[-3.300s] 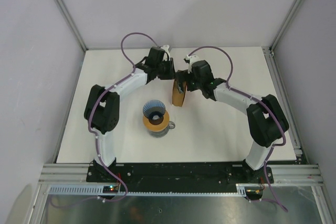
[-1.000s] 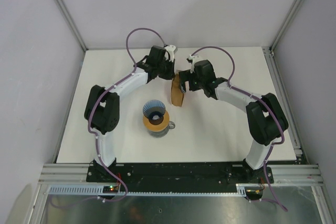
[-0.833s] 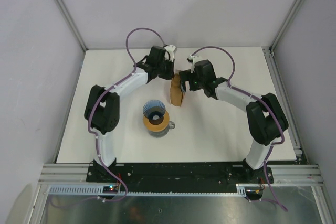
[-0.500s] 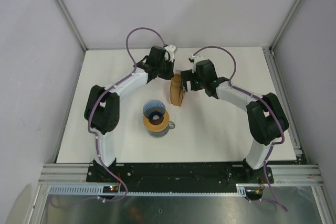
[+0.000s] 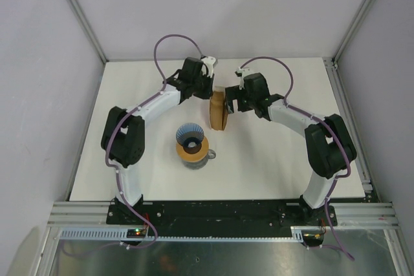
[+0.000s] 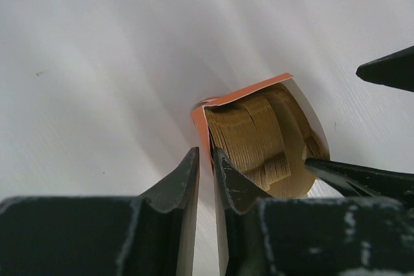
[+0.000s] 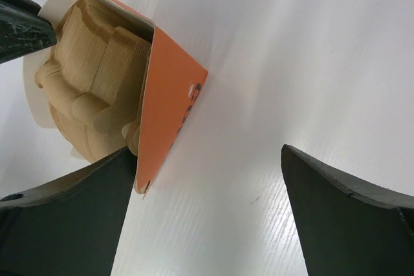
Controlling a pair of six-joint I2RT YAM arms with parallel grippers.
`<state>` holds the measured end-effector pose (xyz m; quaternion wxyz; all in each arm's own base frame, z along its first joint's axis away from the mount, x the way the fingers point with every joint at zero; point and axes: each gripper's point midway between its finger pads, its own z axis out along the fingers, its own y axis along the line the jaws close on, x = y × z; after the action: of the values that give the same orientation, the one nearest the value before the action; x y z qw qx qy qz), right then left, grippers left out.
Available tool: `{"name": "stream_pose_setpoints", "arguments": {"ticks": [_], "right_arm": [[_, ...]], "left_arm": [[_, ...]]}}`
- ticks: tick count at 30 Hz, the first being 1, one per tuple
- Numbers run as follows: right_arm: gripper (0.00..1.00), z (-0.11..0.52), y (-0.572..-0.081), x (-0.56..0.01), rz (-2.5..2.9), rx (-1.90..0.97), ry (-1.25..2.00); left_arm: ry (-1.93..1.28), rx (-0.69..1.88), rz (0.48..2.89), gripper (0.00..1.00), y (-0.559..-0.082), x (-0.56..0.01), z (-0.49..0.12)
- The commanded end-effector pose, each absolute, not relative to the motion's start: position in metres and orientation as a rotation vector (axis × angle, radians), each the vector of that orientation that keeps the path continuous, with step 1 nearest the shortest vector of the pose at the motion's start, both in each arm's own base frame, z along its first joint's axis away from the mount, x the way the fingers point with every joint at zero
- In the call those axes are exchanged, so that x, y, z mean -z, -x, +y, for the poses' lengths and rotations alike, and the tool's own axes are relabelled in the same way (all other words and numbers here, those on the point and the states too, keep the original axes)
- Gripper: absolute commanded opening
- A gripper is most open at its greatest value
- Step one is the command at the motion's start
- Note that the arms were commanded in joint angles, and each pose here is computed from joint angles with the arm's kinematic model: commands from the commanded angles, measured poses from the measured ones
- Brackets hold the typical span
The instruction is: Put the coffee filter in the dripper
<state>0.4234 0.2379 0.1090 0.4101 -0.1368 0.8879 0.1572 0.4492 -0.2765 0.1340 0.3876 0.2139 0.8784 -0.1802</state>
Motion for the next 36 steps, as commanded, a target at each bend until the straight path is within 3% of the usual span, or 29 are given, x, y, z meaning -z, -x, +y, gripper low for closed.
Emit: {"name": "stream_pose_setpoints", "arguments": {"ticks": [1,12,26,36], "right_arm": [[0.97,0.228,-0.423,-0.110,2.243,-0.349,0.345],[0.97,0.225,-0.424,-0.108,2.247,-0.347,0.338],[0.97,0.226,-0.426,-0.109,2.238,-0.370,0.344],[0.97,0.269,-0.417,-0.164,2.036,-0.495,0.507]], "left_arm": [[-0.556,0.453,2.152,0.18,-0.449,-0.168,-0.271],[-0.530,0.406,2.194,0.01,-0.453,-0.152,-0.259],[-0.574,0.405,2.240,0.00,-0.442,-0.139,-0.255],[-0.362,0.571,2.278,0.00,-0.438,-0.155,-0.274]]}}
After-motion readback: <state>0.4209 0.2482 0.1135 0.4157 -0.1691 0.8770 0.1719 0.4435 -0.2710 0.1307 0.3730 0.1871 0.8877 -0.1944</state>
